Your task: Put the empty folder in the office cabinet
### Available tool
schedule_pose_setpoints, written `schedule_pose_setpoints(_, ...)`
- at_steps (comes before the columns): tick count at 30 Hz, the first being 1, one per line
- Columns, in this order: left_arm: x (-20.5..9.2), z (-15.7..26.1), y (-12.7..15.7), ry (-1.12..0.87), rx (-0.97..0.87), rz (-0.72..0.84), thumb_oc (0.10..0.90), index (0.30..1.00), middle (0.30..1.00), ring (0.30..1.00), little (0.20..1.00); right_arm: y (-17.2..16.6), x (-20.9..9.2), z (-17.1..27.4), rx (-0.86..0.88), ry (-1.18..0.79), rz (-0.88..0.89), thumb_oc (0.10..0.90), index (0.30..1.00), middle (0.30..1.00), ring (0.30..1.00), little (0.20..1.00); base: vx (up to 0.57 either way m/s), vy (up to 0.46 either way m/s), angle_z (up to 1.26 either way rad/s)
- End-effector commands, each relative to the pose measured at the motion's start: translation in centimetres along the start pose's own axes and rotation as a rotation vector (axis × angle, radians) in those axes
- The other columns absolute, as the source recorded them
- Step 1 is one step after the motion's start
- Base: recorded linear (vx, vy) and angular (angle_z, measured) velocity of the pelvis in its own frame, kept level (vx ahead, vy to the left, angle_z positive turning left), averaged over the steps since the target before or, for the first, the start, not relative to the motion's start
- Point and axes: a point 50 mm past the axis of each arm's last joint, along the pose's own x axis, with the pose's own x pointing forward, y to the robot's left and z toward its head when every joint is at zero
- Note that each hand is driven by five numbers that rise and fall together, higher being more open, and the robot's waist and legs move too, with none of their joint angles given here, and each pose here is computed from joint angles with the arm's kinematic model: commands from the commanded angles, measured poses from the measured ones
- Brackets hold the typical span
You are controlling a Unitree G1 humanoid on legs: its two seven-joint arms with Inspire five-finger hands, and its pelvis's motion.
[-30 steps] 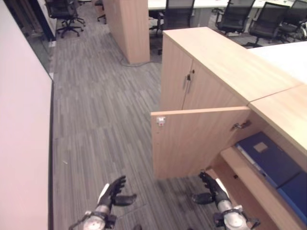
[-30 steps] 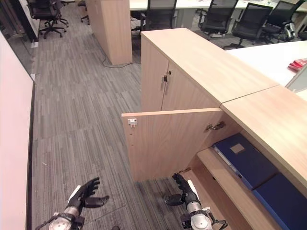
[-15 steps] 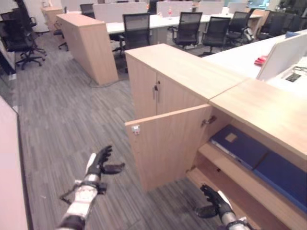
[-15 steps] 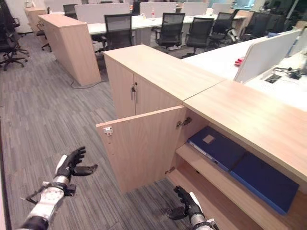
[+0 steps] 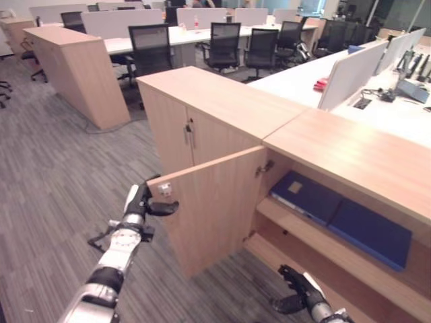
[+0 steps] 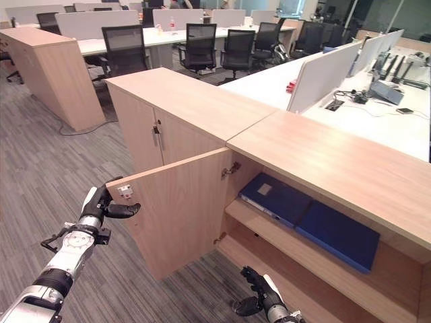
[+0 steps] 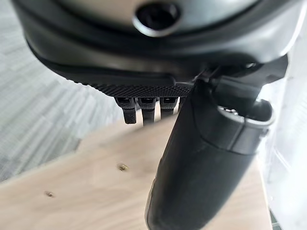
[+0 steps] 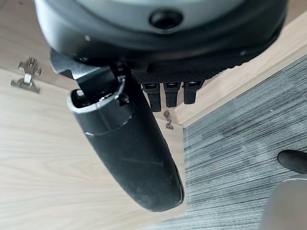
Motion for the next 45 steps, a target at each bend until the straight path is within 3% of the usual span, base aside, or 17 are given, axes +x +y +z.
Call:
schedule_pose_setpoints(1,3.1,8.9,2.3,-0.277,-0.019,0.073,0.800,0.900,0.900,0.900,0.900,-1.5,1.0,4.9,-0.016,-0.224,-0.019,0.800,0.900,0.900,0.900,0.900,0.00,0.000,0.00)
schedule_pose_setpoints(7,3.4,10.5,0.5,-0.325,-0.058,0.022,0.800,0.900,0.900,0.900,0.900,-1.5,1.0,4.6,-0.029,-0.210,-0.017,0.800,0.900,0.900,0.900,0.900,0.00,0.000,-0.07)
schedule_pose_setpoints(12,2.5,11.1,-3.5,-0.387,-0.130,-0.086,0.800,0.900,0.900,0.900,0.900,-1.3,1.2,4.9,-0.039,-0.217,-0.019,0.800,0.900,0.900,0.900,0.900,0.00,0.000,0.00)
schedule_pose_setpoints(14,0.2,10.5,-7.3,-0.435,-0.224,-0.210,0.800,0.900,0.900,0.900,0.900,-1.3,1.5,5.1,-0.027,-0.216,-0.045,0.800,0.900,0.900,0.900,0.900,-0.01,-0.010,0.02)
schedule_pose_setpoints(18,-4.1,7.6,-9.9,-0.421,-0.351,-0.367,0.800,0.900,0.900,0.900,0.900,-1.3,1.6,5.0,0.010,-0.209,-0.087,0.800,0.900,0.900,0.900,0.900,-0.01,0.001,0.18)
schedule_pose_setpoints(22,-8.1,6.1,-10.0,-0.423,-0.431,-0.514,0.800,0.900,0.900,0.900,0.900,-1.4,1.8,4.6,0.049,-0.186,-0.122,0.800,0.900,0.900,0.900,0.900,-0.02,0.015,0.14)
schedule_pose_setpoints(27,-11.2,6.8,-9.5,-0.473,-0.441,-0.677,0.800,0.900,0.900,0.900,0.900,-1.1,1.9,3.9,0.086,-0.156,-0.133,0.800,0.900,0.900,0.900,0.900,-0.03,0.020,0.10)
schedule_pose_setpoints(35,-12.3,9.7,-8.4,-0.568,-0.594,-0.712,0.800,0.900,0.900,0.900,0.900,-1.0,2.2,4.2,0.112,-0.147,-0.151,0.800,0.900,0.900,0.900,0.900,-0.03,0.030,0.05)
schedule_pose_setpoints(45,-12.9,11.6,-9.2,-0.614,-0.630,-0.750,0.800,0.900,0.900,0.900,0.900,-1.9,2.8,4.5,0.141,-0.131,-0.239,0.800,0.900,0.900,0.900,0.900,-0.08,0.024,-0.19)
